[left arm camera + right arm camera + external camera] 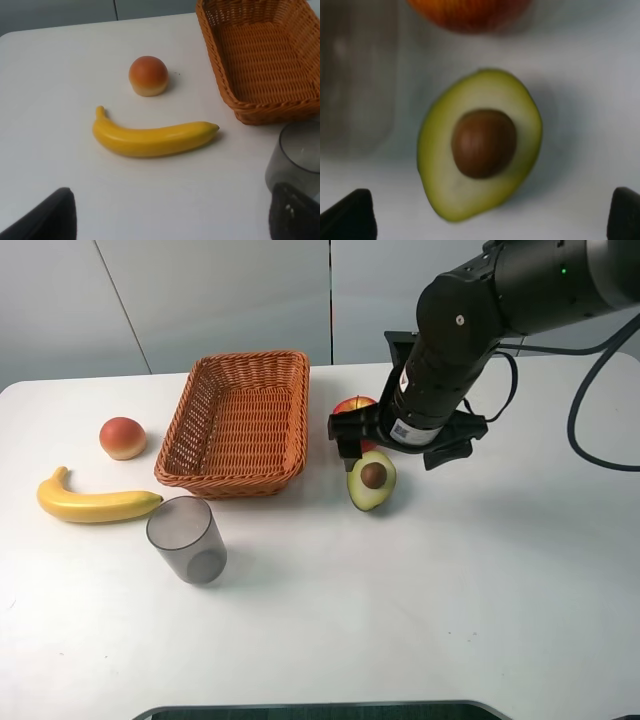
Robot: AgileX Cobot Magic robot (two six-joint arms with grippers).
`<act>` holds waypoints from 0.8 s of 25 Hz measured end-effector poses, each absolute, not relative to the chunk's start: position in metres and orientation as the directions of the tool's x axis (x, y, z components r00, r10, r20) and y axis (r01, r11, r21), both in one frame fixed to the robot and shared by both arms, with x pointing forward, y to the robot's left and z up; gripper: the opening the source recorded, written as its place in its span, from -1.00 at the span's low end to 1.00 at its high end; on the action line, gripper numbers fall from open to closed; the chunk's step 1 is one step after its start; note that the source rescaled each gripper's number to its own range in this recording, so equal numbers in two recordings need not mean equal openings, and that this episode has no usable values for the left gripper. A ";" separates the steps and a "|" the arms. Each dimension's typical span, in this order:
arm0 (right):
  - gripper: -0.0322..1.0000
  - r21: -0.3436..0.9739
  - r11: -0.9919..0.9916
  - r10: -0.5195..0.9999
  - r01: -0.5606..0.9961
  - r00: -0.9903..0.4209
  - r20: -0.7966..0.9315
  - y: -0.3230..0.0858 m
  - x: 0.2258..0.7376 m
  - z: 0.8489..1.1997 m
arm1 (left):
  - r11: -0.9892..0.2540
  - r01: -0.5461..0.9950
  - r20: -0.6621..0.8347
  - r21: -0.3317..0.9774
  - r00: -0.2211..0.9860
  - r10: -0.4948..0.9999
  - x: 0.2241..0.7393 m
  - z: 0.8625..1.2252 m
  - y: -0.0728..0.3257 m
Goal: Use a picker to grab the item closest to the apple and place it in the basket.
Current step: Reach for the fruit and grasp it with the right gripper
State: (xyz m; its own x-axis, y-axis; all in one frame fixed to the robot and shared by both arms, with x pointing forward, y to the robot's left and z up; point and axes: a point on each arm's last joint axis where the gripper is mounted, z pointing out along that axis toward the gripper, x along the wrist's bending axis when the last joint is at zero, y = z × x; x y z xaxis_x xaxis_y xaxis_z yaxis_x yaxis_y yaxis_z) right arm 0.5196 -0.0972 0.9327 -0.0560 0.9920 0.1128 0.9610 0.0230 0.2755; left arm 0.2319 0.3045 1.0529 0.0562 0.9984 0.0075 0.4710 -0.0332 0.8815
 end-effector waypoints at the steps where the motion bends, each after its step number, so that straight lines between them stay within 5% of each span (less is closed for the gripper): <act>1: 1.00 0.286 0.012 0.992 0.958 -0.047 0.118 -0.096 0.522 0.932 | -0.033 0.471 0.008 0.882 0.056 0.998 0.232 1.053 0.305; 20: 1.00 0.353 -0.050 0.995 0.934 0.014 0.103 -0.090 0.541 0.902 | -0.033 0.471 0.008 0.882 0.056 0.998 0.232 1.053 0.305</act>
